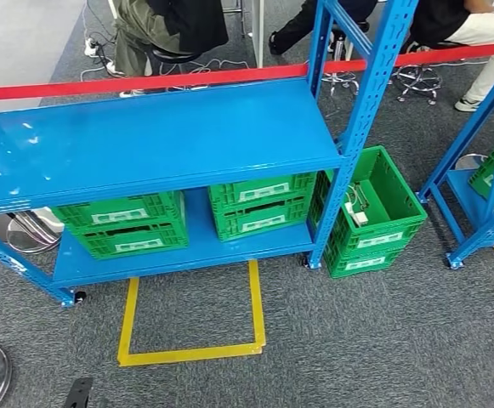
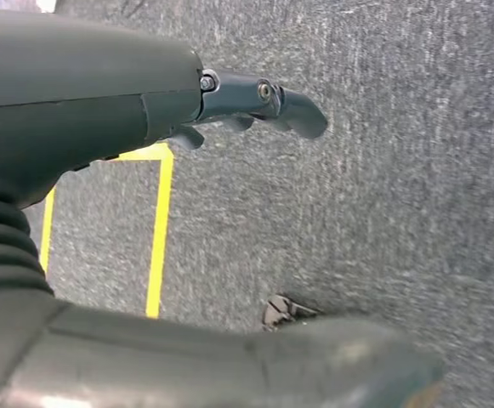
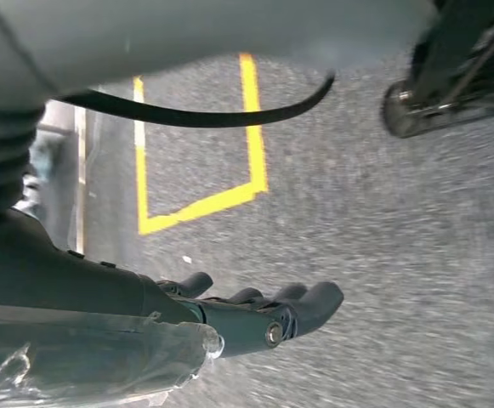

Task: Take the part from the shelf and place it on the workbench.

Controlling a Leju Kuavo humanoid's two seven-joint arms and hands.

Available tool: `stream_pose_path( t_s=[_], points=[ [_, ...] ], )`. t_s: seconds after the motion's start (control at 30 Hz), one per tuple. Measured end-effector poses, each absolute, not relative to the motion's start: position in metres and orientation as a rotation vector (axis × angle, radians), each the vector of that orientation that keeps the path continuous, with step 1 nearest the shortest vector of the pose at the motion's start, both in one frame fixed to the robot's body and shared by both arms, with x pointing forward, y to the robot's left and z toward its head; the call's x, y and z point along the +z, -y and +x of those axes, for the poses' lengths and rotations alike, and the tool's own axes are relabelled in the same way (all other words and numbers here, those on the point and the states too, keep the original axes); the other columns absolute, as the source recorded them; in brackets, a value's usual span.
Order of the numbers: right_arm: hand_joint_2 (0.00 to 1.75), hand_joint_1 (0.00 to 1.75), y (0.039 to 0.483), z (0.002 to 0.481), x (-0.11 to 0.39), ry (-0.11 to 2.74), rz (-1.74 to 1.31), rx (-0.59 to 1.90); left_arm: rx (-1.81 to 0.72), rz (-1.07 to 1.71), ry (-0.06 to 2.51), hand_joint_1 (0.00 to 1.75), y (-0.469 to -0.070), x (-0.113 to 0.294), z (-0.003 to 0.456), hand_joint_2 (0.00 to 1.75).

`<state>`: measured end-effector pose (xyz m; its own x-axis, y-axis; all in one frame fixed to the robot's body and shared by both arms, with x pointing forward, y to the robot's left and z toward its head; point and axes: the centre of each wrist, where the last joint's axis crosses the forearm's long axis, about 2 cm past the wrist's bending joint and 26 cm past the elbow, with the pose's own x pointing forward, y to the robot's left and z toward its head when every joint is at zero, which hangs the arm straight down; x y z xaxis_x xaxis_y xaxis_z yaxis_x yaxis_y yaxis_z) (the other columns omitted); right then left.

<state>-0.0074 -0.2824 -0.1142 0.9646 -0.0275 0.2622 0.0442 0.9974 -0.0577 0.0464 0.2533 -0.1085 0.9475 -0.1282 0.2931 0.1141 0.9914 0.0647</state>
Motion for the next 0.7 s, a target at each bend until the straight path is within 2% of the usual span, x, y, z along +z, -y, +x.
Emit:
stream_pose_path(
  t_s=[0.7],
  points=[
    [0.0,0.0,0.293,-0.003,-0.113,0.243,-0.044,-0.034,-0.027,0.026,0.254,0.0,-0.278,-0.112,0.015,0.0]
  ],
)
